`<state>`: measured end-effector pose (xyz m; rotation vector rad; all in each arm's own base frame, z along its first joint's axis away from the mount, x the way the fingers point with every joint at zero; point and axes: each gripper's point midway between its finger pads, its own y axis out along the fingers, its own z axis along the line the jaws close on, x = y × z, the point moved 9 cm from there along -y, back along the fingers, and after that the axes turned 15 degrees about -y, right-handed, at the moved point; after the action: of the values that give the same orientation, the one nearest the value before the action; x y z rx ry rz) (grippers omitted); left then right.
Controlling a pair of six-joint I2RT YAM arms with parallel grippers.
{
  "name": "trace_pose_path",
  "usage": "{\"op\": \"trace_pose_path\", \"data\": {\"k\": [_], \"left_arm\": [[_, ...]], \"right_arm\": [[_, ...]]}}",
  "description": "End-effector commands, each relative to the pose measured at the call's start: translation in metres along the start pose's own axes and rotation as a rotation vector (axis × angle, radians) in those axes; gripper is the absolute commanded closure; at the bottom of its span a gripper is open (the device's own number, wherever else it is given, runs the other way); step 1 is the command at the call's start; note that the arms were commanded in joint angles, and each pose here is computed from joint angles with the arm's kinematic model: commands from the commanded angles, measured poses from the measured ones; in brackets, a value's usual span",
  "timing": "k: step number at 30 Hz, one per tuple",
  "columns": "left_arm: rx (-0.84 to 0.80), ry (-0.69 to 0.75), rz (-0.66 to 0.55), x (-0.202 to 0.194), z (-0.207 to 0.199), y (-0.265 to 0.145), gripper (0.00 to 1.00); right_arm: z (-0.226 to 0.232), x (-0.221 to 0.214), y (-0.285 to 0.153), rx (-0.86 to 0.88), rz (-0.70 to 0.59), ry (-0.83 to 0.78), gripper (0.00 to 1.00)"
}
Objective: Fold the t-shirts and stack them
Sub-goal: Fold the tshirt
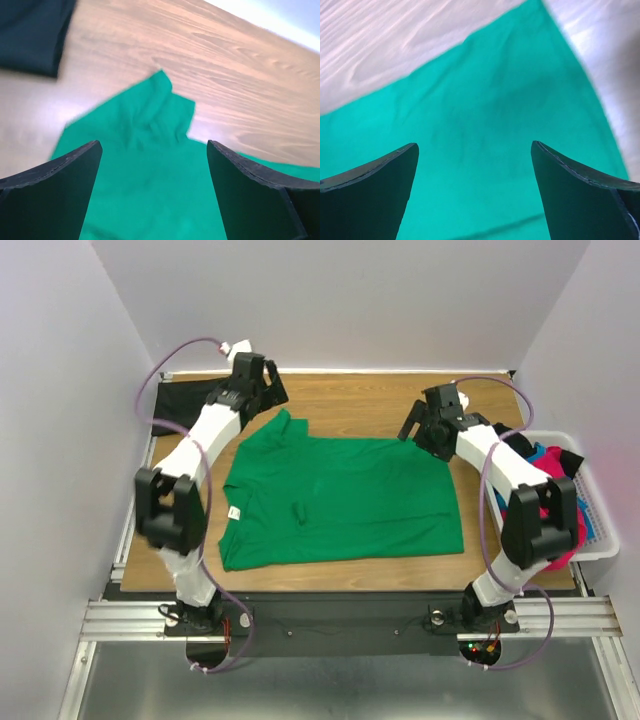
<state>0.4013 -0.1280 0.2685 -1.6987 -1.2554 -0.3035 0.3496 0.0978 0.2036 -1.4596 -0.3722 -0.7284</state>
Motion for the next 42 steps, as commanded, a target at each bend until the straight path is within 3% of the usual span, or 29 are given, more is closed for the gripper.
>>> {"op": "trace_pose_path", "data": {"k": [1,5,6,9,14,18,21,26,29,31,32,35,36,42], "left_arm": [[-0.122,0.35,0.056,0.017,-0.026,0.056,0.02],[-0.053,0.457,0.11,0.017,-0.035,0.113,0.07],[-0.009,0.471,0.169,0.0,-0.022,0.14,0.11],[-0.02,0.468,0.18,-0.002,-0.021,0.162,0.24],[0.036,0.45,0.2,-0.025,0.003,0.184,0.25],[0.077,0.427,0.226,-0.042,0.016,0.207,0.35],[0.079,0.409,0.228,-0.045,0.015,0.214,0.41],[0.1,0.399,0.252,-0.059,0.027,0.22,0.42],[0.089,0.394,0.263,-0.061,0.026,0.222,0.5],[0.066,0.388,0.259,-0.059,0.021,0.222,0.58],[0.057,0.384,0.26,-0.058,0.02,0.221,0.69],[0.008,0.374,0.258,-0.053,0.012,0.217,0.87],[-0.003,0.369,0.255,-0.052,0.009,0.215,1.0],[-0.043,0.372,0.233,-0.045,0.002,0.211,1.0]], "right_arm": [[-0.011,0.034,0.011,-0.063,-0.053,-0.021,0.0],[-0.02,0.039,0.02,-0.097,-0.049,-0.035,0.0],[-0.022,0.039,0.022,-0.105,-0.047,-0.04,0.0],[-0.026,0.035,0.027,-0.122,-0.032,-0.047,0.0],[-0.03,0.033,0.032,-0.144,-0.021,-0.061,0.0],[-0.027,0.03,0.041,-0.126,0.005,-0.06,0.0],[-0.027,0.027,0.045,-0.129,0.017,-0.061,0.0],[-0.027,0.027,0.051,-0.139,0.027,-0.064,0.0],[-0.027,0.029,0.058,-0.155,0.026,-0.072,0.0],[-0.028,0.035,0.063,-0.187,0.01,-0.078,0.0],[-0.027,0.038,0.07,-0.196,0.011,-0.084,0.0],[-0.026,0.046,0.08,-0.225,-0.001,-0.092,0.0],[-0.025,0.05,0.088,-0.233,-0.003,-0.093,0.02],[-0.033,0.061,0.116,-0.286,-0.006,-0.088,0.06]]}}
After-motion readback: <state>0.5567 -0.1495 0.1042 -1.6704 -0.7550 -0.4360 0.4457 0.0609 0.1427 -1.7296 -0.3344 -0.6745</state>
